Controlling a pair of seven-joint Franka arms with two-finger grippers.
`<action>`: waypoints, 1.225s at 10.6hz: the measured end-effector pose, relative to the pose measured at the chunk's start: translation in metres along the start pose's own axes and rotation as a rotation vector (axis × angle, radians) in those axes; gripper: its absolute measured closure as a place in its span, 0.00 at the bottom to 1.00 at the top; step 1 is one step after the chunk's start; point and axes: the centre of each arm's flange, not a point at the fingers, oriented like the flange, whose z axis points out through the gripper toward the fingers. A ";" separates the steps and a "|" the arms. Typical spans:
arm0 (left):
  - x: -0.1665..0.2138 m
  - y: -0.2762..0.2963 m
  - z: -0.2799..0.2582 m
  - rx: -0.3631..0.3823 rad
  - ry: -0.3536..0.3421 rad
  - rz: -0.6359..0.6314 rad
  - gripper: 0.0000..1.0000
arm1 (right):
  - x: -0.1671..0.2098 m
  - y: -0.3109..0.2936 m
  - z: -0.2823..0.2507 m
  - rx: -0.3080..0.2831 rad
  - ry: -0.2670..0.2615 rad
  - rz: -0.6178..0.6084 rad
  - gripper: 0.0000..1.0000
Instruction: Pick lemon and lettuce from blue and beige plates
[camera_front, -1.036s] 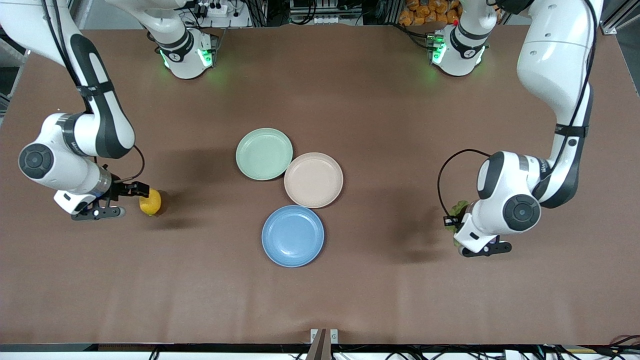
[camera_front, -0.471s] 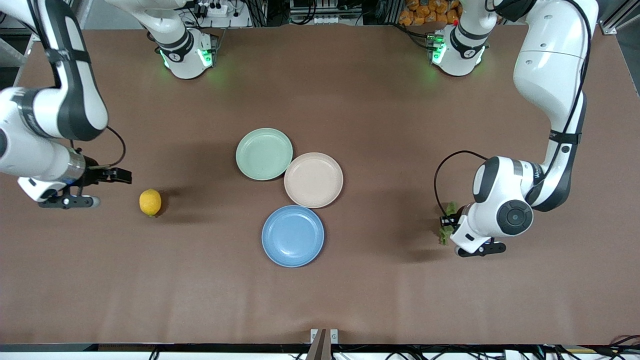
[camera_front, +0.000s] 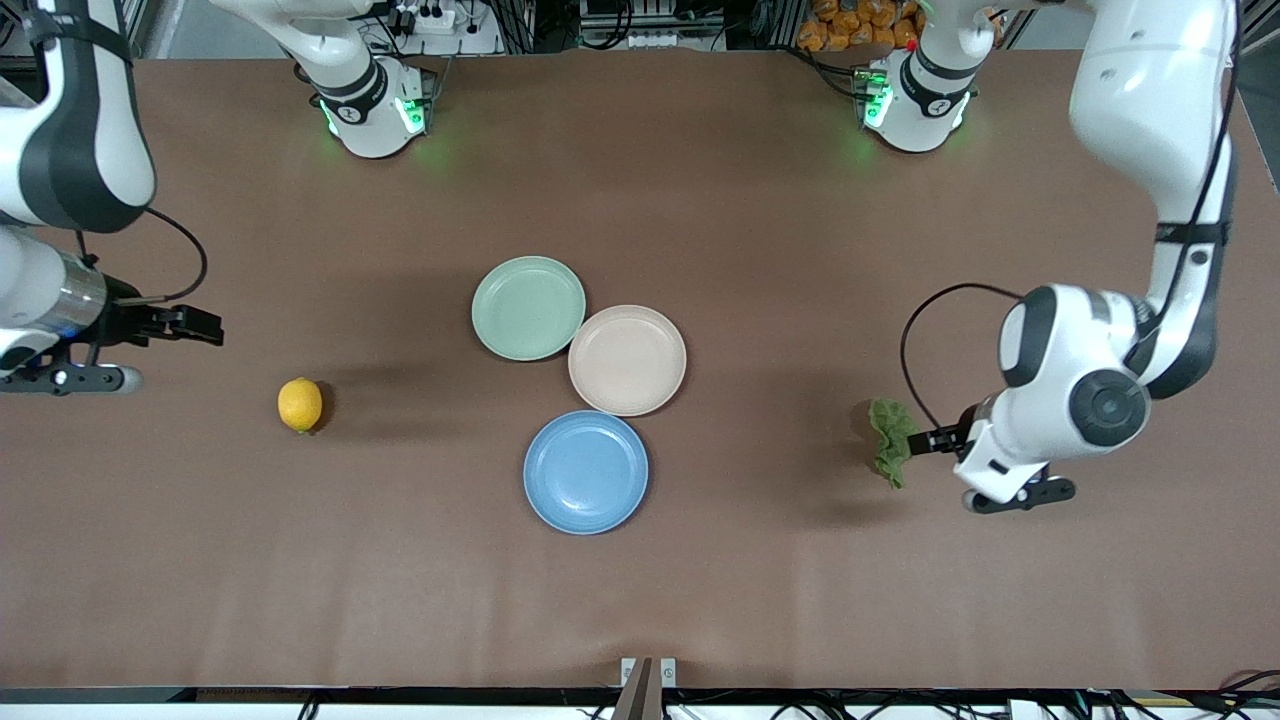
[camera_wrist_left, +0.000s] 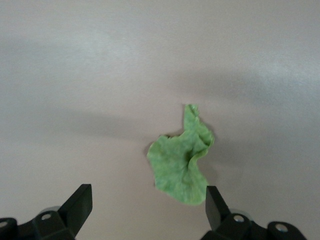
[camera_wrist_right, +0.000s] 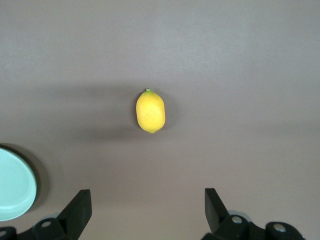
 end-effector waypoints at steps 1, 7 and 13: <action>-0.013 -0.006 -0.017 0.002 0.009 -0.003 0.00 | -0.001 0.000 -0.017 -0.001 0.005 0.000 0.00; -0.106 -0.021 -0.082 -0.018 0.036 -0.012 0.00 | -0.030 -0.007 -0.114 -0.009 0.132 -0.005 0.00; -0.140 -0.031 -0.158 -0.043 0.182 -0.005 0.00 | -0.043 -0.002 -0.158 -0.010 0.171 0.011 0.00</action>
